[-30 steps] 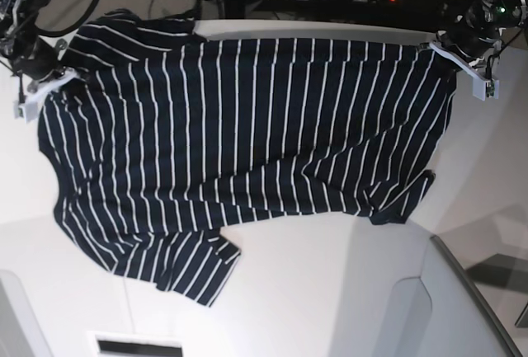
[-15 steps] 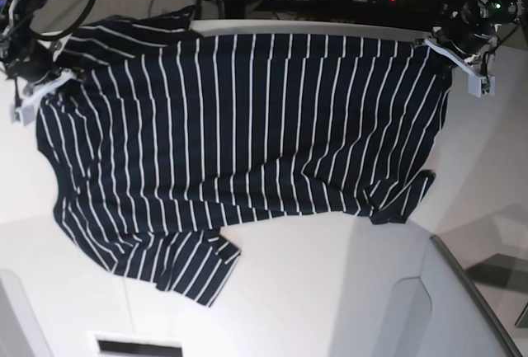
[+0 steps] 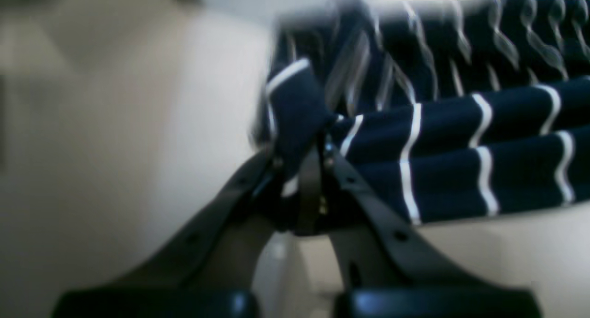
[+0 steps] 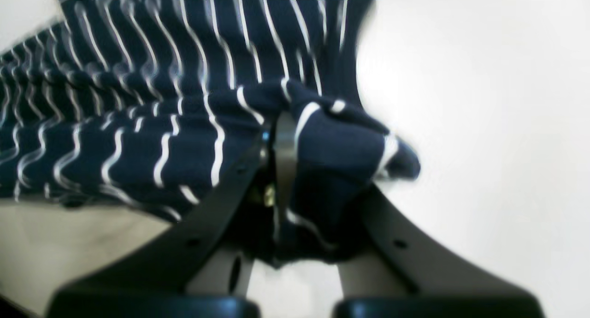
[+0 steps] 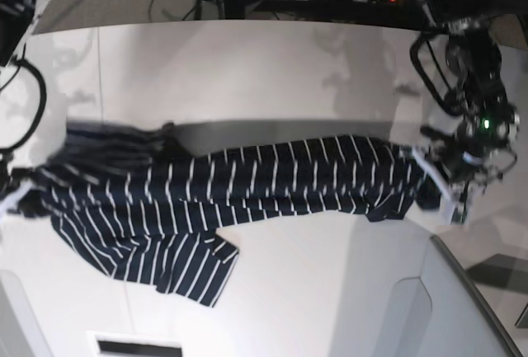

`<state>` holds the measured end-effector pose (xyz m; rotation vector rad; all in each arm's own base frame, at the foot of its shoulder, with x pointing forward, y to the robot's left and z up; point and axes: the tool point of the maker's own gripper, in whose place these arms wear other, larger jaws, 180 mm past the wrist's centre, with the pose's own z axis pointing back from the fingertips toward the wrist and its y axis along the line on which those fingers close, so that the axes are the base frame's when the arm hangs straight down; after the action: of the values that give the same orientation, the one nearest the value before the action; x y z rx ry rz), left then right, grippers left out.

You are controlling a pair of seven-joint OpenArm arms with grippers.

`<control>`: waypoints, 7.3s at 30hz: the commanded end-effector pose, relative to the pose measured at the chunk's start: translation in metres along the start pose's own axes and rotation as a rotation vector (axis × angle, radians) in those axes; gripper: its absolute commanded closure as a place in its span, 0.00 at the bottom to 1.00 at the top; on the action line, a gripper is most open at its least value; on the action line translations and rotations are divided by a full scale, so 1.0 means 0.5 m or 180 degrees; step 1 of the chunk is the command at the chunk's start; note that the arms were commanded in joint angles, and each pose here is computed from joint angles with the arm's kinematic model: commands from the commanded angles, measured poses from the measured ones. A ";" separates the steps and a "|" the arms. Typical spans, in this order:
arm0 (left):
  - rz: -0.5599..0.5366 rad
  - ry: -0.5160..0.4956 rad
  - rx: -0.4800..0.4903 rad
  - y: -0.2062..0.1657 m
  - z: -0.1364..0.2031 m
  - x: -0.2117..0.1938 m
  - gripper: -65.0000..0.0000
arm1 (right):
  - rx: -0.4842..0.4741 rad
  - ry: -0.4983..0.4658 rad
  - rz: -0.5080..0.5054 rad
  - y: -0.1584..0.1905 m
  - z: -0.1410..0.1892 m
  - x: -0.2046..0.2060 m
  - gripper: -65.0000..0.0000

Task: Layout the t-shirt on the table in an organized manner, then fold the t-shirt properly
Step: 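Lift the held edge with both grippers and fold it over the shirt, then lay the folded edge down with both grippers and smooth it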

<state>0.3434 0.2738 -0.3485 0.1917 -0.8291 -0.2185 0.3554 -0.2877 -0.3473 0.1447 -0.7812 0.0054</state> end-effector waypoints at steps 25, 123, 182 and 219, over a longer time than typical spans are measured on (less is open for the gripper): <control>-0.0392 -0.0541 0.0460 0.204 -0.033 0.520 1.00 | 0.0027 -0.0962 0.0799 0.006 0.009 0.471 1.00; -0.1045 -0.0335 0.0983 0.143 0.062 0.389 1.00 | -0.1080 -0.0374 0.1262 -0.139 0.069 0.380 1.00; -0.0851 0.0923 0.0196 0.058 -0.151 0.030 1.00 | -0.0406 0.0832 0.0471 -0.083 -0.179 0.005 1.00; -0.0441 0.1055 0.0537 0.074 -0.095 -0.098 1.00 | -0.0432 0.1324 0.0854 -0.092 -0.097 -0.138 1.00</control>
<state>0.3395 0.3050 -0.4268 0.3484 -0.4745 -0.2546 0.3310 -0.2982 -0.4547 -0.0110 -0.3579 0.2422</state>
